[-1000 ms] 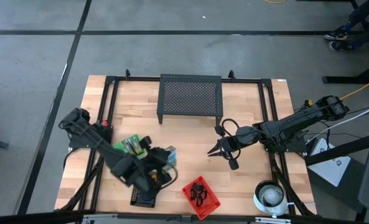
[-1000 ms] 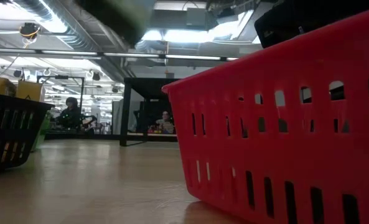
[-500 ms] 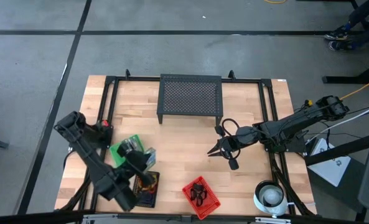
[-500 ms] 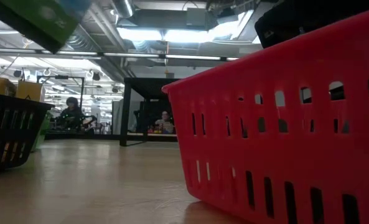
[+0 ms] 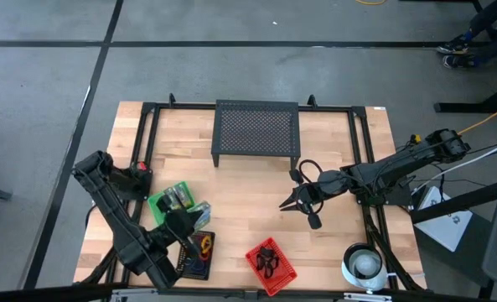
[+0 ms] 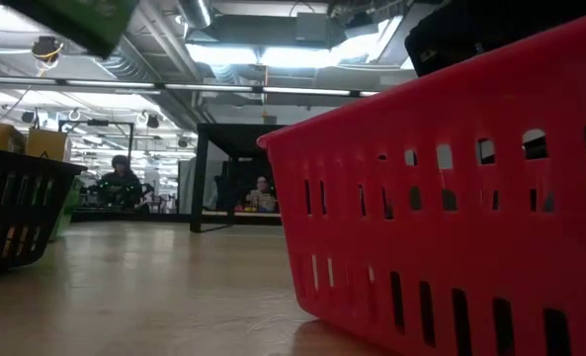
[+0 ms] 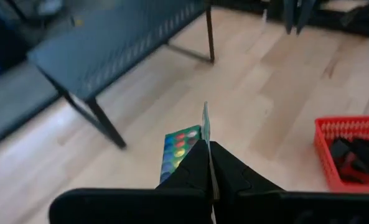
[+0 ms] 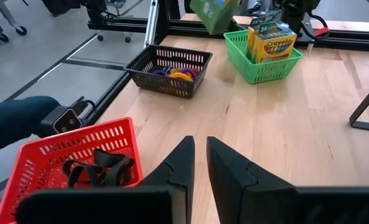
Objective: Pick & Place Office Desk Supplies
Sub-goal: Put the yellow crayon box into the green bin
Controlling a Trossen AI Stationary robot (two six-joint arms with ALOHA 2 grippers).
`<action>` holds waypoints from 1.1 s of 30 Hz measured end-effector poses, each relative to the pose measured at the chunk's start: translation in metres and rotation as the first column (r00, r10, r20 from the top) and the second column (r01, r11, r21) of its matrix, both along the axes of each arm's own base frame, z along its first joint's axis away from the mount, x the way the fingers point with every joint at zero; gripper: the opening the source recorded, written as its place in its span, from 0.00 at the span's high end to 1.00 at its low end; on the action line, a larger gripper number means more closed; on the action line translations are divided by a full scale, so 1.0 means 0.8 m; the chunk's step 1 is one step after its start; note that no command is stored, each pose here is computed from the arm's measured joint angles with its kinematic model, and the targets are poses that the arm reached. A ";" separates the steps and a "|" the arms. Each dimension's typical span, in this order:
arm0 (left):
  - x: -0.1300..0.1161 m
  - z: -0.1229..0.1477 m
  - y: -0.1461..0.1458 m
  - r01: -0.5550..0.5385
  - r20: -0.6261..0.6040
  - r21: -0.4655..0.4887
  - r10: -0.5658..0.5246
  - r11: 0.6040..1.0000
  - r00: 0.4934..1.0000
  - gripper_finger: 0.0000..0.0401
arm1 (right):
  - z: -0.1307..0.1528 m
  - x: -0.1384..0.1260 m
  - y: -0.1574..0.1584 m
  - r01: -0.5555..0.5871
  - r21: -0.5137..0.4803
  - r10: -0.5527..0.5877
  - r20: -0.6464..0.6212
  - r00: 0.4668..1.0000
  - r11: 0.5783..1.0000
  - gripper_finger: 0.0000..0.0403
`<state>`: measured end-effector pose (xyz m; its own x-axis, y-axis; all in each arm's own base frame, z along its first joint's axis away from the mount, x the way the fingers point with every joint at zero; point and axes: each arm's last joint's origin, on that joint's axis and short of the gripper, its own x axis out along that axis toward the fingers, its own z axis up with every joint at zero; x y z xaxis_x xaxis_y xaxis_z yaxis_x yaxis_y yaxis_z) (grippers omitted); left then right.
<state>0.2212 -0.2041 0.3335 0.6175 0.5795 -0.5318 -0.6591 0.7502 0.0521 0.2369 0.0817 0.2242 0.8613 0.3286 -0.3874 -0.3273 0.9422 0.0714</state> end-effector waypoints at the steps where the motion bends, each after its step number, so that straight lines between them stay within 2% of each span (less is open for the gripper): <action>1: 0.000 0.003 0.002 0.011 0.005 0.024 -0.011 1.000 1.000 1.00 | 0.000 0.000 0.000 0.000 0.000 0.000 0.000 1.000 1.000 0.89; 5: -0.001 0.023 0.022 0.088 -0.062 0.066 -0.084 0.994 0.995 1.00 | 0.000 0.000 0.000 0.012 0.013 -0.012 -0.005 1.000 1.000 0.89; 9: 0.011 0.045 0.042 0.231 -0.124 0.035 -0.225 0.972 0.967 1.00 | 0.000 0.001 -0.002 0.088 0.037 -0.087 -0.014 0.996 0.995 0.89; 11: 0.020 0.054 0.049 0.345 -0.139 0.029 -0.338 0.938 0.931 1.00 | 0.000 0.001 -0.004 0.133 0.047 -0.133 -0.017 0.991 0.990 0.89; 15: 0.043 0.068 0.063 0.513 -0.160 0.080 -0.497 0.855 0.853 1.00 | 0.000 0.002 -0.005 0.187 0.041 -0.186 -0.011 0.982 0.982 0.89; 18: 0.057 0.073 0.074 0.645 -0.208 0.084 -0.620 0.759 0.757 0.99 | 0.000 0.002 -0.005 0.188 0.042 -0.187 -0.011 0.982 0.981 0.89; 20: 0.067 0.076 0.081 0.722 -0.187 0.057 -0.703 0.690 0.686 1.00 | 0.001 0.002 -0.005 0.194 0.061 -0.194 -0.012 0.981 0.979 0.89; 22: 0.077 0.081 0.086 0.796 -0.145 0.049 -0.785 0.603 0.603 1.00 | 0.001 0.002 -0.005 0.203 0.084 -0.202 -0.020 0.979 0.976 0.89; 25: 0.087 0.089 0.091 0.876 -0.111 0.093 -0.870 0.473 0.481 1.00 | 0.001 0.002 -0.005 0.217 0.115 -0.214 -0.033 0.976 0.969 0.89; 30: 0.093 0.094 0.096 0.961 -0.109 0.148 -0.962 0.235 0.252 1.00 | 0.004 0.003 -0.004 0.245 0.200 -0.241 -0.048 0.969 0.949 0.89; 33: 0.094 0.089 0.098 0.982 -0.103 0.130 -0.983 0.136 0.150 1.00 | 0.007 0.004 -0.004 0.253 0.251 -0.252 -0.039 0.967 0.934 0.89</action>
